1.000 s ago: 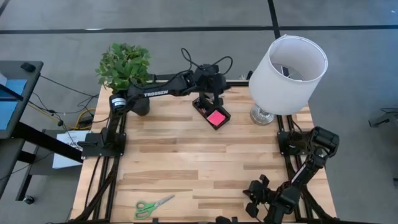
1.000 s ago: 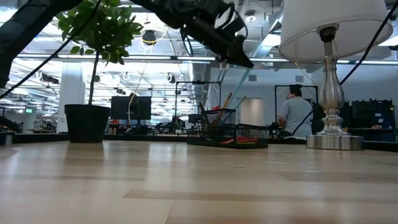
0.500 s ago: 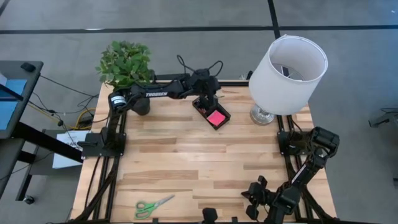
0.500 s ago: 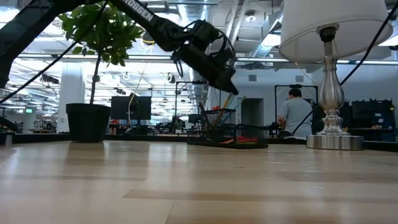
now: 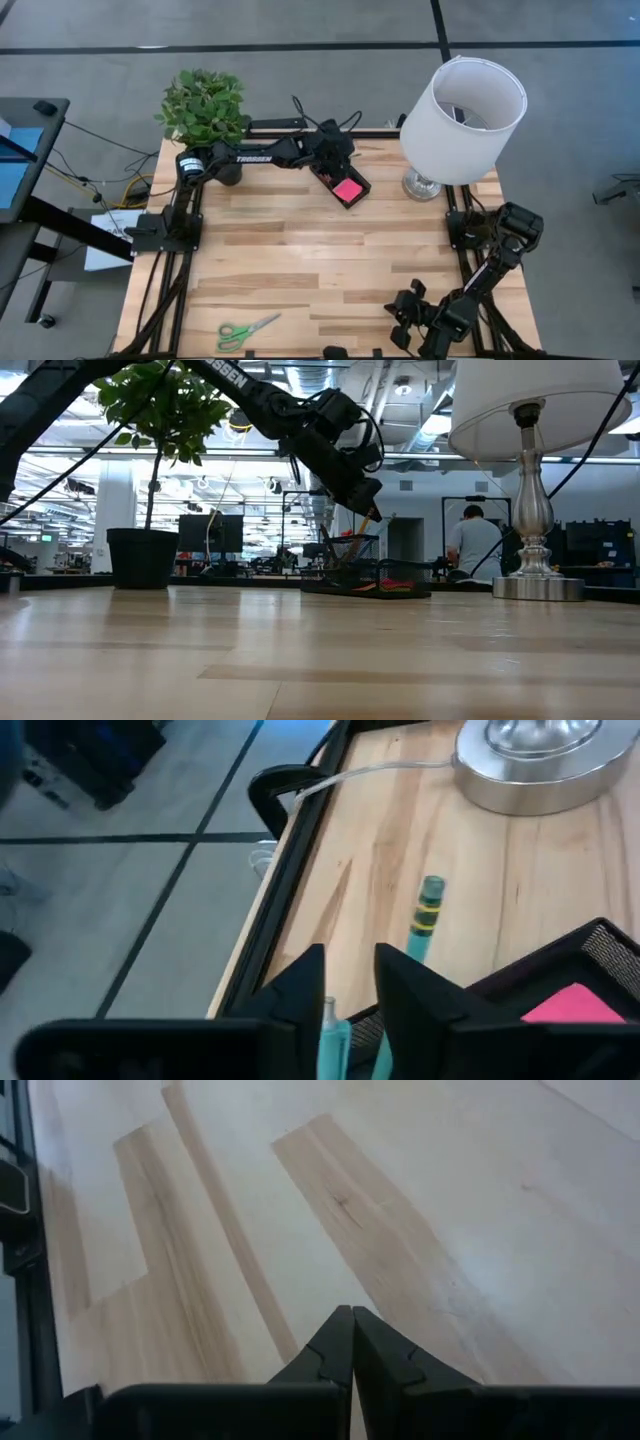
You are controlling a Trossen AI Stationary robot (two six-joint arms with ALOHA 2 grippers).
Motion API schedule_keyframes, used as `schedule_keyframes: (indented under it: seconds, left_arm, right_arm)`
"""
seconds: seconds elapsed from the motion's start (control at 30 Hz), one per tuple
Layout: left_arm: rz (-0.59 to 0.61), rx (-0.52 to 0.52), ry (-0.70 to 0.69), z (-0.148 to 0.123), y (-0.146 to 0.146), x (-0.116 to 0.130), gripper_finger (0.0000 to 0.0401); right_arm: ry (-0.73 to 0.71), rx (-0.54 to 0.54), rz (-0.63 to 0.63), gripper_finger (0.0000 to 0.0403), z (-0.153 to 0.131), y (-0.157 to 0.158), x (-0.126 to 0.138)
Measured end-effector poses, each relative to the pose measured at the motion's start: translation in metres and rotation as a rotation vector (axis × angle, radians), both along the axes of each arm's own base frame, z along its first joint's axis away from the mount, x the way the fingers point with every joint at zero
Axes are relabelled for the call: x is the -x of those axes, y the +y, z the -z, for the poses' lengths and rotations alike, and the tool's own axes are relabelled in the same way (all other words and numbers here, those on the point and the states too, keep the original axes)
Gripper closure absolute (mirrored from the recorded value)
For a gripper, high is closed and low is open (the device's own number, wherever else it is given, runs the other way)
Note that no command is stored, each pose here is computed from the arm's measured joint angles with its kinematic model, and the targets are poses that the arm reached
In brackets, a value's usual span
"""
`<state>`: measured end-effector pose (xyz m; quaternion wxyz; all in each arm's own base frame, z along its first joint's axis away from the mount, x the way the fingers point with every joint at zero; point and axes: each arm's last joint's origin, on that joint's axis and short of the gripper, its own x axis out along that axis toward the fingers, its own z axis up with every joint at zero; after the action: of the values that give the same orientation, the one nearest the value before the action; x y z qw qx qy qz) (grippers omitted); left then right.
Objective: Pick and place office supplies into organizer
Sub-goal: Put the green scissors into the desk organizer
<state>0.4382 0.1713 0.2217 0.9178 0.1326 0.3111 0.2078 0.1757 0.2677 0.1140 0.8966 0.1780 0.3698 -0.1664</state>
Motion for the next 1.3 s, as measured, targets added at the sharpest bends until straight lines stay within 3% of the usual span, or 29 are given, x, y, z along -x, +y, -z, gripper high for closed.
schedule_keyframes:
  seconds: [0.13, 0.27, 0.4, 0.57, 0.73, 0.83, 0.93, 1.03, 1.13, 1.3]
  left_arm:
    - [-0.105, -0.056, 0.051, -0.014, -0.016, -0.005, 0.0288]
    - [-0.158, -0.115, 0.143, -0.052, -0.045, -0.004, 0.0274]
    - [-0.152, -0.026, 0.134, -0.098, -0.09, 0.009, 0.0275]
    - [-0.037, 0.018, 0.093, -0.172, -0.162, 0.053, 0.0281]
    - [0.033, 0.168, 0.054, -0.203, -0.231, 0.107, 0.0284]
    - [0.023, 0.2, 0.076, -0.2, -0.269, 0.135, 0.0285]
    - [-0.066, 0.174, 0.101, -0.184, -0.303, 0.157, 0.0285]
    - [-0.113, 0.222, 0.126, -0.161, -0.332, 0.174, 0.0285]
    - [-0.116, 0.318, 0.203, -0.133, -0.354, 0.186, 0.0285]
    - [-0.196, 0.502, 0.396, -0.092, -0.375, 0.207, 0.0285]
  right_arm:
    - [0.02, -0.011, 0.01, 0.0403, 0.0, -0.003, -0.004]
    - [0.022, -0.007, 0.019, 0.0403, 0.0, -0.005, -0.007]
    - [0.016, 0.032, 0.034, 0.0403, 0.001, -0.009, -0.007]
    - [-0.124, 0.146, 0.056, 0.0403, -0.003, -0.012, -0.01]
    - [-0.239, 0.243, -0.009, 0.0403, -0.009, -0.006, -0.021]
    - [-0.253, 0.274, -0.074, 0.0403, -0.014, -0.006, -0.039]
    - [-0.249, 0.285, -0.179, 0.0397, -0.02, -0.011, -0.065]
    - [-0.262, 0.304, -0.309, 0.0378, -0.028, -0.021, -0.091]
    - [-0.298, 0.342, -0.375, 0.0351, -0.035, -0.035, -0.113]
    - [-0.322, 0.352, -0.351, 0.0314, -0.039, -0.059, -0.136]
